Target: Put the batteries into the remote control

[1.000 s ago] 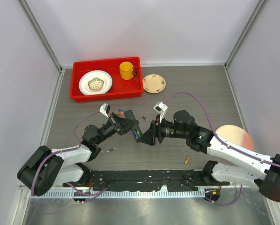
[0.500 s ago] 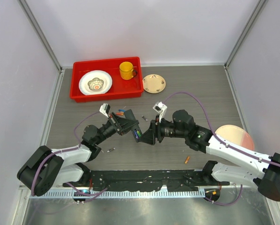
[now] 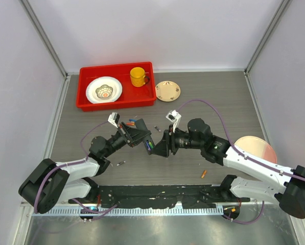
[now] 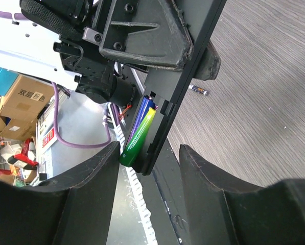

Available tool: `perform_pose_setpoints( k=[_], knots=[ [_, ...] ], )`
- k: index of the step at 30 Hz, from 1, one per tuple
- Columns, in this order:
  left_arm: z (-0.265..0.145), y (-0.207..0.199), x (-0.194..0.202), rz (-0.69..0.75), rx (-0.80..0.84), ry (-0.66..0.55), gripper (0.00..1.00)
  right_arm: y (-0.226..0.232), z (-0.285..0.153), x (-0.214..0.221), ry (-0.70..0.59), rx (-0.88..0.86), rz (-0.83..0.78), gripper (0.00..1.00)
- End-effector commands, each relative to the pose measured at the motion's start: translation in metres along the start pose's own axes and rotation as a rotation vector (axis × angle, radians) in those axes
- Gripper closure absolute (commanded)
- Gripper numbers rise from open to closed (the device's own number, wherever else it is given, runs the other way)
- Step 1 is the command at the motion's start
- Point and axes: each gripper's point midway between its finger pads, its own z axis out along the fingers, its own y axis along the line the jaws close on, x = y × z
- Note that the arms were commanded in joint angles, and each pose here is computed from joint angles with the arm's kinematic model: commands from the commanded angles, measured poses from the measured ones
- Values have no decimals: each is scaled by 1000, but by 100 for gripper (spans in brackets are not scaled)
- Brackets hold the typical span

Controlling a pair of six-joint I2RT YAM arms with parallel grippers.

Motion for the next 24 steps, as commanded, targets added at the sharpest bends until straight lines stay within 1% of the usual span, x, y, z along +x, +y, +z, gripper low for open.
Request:
perform_pose_setpoints(
  k=[1,8,18,24],
  knots=[
    [-2,-27,5,41,106,22,100,6,2,-17,-52,-24,-13,46],
    [-2,-30,7,47,119,35,100,5,2,-22,-63,-33,0,51],
    [-3,-33,9,48,132,45,100,6,7,-26,-65,-53,18,53],
    [-2,-33,11,48,137,50,100,5,10,-27,-66,-60,34,57]
  ],
)
